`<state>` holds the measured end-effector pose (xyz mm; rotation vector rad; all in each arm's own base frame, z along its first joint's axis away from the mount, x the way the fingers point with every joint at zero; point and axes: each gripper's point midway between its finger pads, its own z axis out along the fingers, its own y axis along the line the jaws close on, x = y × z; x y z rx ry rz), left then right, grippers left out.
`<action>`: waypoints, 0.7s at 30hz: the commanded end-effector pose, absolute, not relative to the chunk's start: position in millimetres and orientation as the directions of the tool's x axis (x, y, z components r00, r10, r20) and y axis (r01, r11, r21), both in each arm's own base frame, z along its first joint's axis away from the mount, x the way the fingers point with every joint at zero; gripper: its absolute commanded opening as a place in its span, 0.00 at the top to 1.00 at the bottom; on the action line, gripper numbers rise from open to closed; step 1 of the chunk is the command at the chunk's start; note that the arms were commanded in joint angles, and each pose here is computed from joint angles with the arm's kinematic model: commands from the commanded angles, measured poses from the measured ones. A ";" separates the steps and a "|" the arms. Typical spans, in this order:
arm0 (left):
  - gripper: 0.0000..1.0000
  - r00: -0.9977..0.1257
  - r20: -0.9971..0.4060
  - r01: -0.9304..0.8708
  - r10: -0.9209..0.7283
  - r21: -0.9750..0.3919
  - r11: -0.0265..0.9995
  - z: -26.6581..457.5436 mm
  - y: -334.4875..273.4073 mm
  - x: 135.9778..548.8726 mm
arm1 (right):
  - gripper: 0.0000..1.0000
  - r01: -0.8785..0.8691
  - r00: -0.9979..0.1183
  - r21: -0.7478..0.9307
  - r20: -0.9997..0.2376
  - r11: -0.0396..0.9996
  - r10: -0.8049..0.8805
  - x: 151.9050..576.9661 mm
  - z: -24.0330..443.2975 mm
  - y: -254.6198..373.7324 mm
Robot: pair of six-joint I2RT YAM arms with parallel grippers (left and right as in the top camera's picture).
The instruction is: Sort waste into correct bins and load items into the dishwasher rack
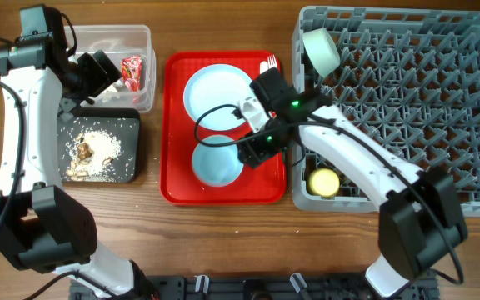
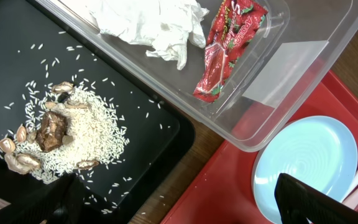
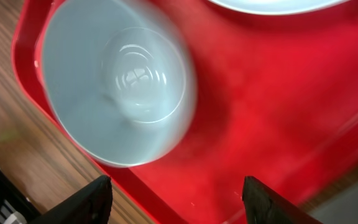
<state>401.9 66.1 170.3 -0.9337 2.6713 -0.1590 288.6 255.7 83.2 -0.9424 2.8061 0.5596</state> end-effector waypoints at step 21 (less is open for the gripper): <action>0.00 -0.726 -0.279 -0.592 -0.629 -0.211 0.777 181.3 68.1 403.9 | 0.96 -0.407 -0.905 0.352 -0.030 0.843 -0.424 285.1 29.6 259.9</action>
